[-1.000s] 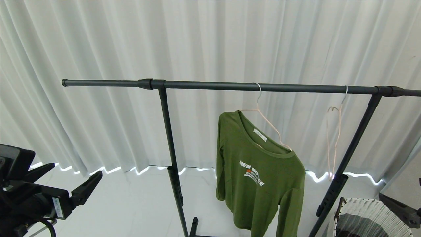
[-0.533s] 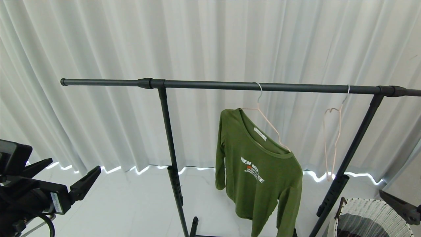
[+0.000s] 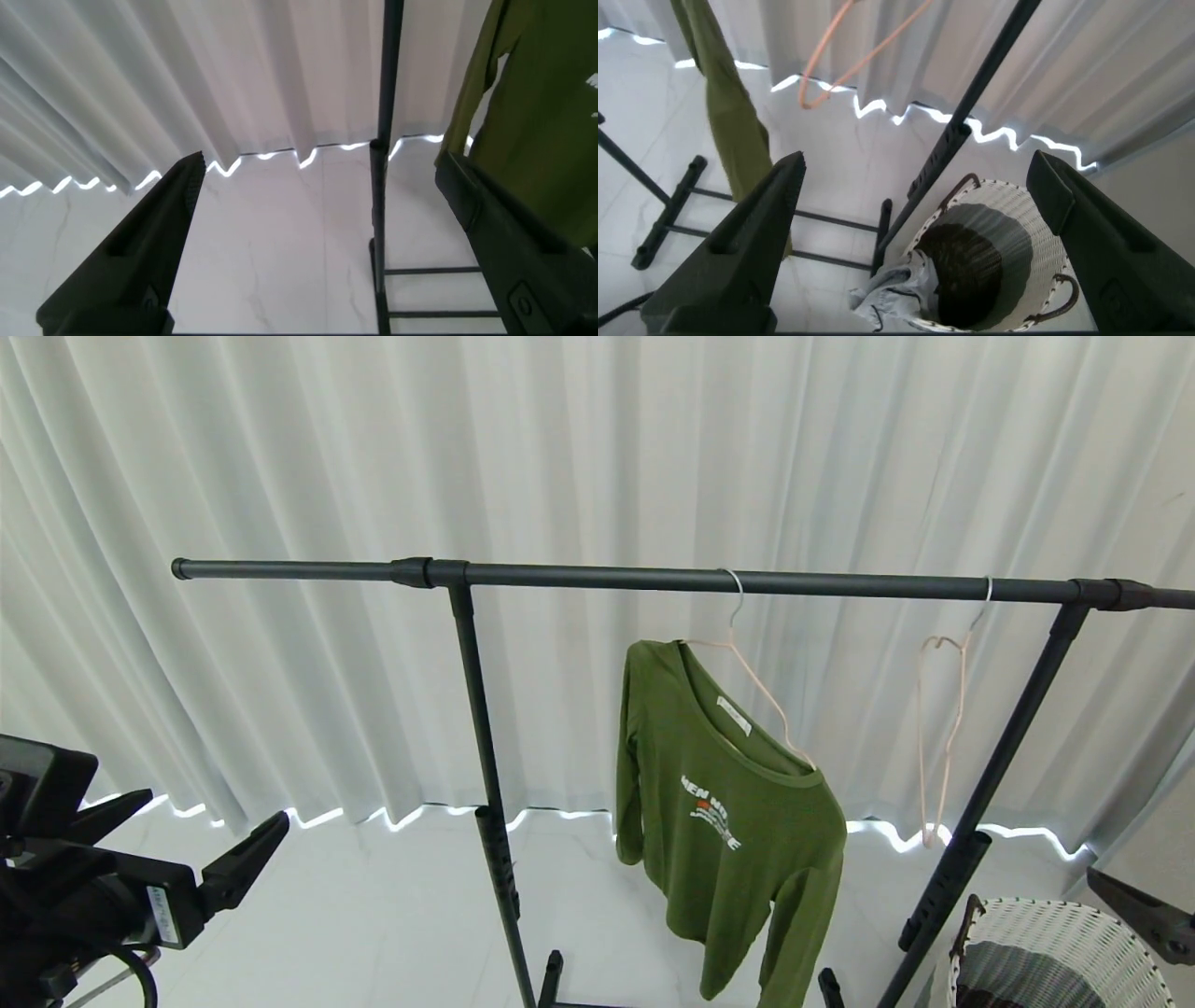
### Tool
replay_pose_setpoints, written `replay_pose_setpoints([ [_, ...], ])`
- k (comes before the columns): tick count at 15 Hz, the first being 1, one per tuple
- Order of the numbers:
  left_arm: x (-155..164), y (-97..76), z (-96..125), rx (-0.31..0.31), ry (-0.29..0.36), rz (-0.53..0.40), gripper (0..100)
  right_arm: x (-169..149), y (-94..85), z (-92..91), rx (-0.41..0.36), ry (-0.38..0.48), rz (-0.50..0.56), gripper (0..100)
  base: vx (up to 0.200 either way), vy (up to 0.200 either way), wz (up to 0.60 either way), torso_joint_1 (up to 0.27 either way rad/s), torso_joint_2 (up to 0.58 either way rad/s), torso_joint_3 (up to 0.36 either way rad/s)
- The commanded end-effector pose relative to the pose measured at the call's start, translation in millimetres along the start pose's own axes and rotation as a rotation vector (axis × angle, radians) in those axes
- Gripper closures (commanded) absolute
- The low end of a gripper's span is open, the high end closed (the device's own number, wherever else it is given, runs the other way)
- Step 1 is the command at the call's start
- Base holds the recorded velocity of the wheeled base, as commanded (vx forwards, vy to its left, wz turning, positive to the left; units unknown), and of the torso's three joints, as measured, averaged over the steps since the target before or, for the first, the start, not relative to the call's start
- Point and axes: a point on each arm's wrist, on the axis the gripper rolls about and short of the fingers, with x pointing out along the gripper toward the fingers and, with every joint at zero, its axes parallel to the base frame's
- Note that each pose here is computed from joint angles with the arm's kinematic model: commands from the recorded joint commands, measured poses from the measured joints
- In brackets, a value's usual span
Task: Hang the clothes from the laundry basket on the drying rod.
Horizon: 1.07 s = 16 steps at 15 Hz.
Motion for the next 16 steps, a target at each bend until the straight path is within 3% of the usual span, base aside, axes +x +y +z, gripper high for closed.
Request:
replay_pose_setpoints([
  [1,0.6,0.0,-0.2,0.0,0.002,0.0,0,0.8,0.2,-0.9,-0.001,0.006,0.001,0,0.0,0.0,0.0,0.0,0.0,0.0],
  [4,0.3,-0.5,-0.3,0.005,0.001,-0.005,0,0.6,0.4,-1.4,-0.002,0.007,0.004,0,0.0,0.0,0.0,-0.052,0.16,0.083],
  [7,2.1,-2.5,-5.0,0.062,0.026,-0.019,0,1.8,0.6,-2.1,-0.011,0.015,0.005,0,0.0,0.0,0.0,-0.198,0.47,0.261],
  [9,3.0,-2.8,-6.4,0.063,0.035,-0.02,0,2.5,0.8,-3.2,-0.016,0.023,0.006,0,0.0,0.0,0.0,-0.222,0.51,0.295],
  [12,9.1,-3.5,-9.9,0.075,0.07,-0.026,0,9.5,4.0,-9.3,-0.067,0.063,0.032,0,0.0,0.0,0.0,-0.212,0.51,0.302],
  [16,11.7,-2.3,-11.4,0.096,0.101,0.036,0,9.3,3.7,-9.3,-0.061,0.059,0.029,0,0.0,0.0,0.0,-0.185,0.49,0.297],
])
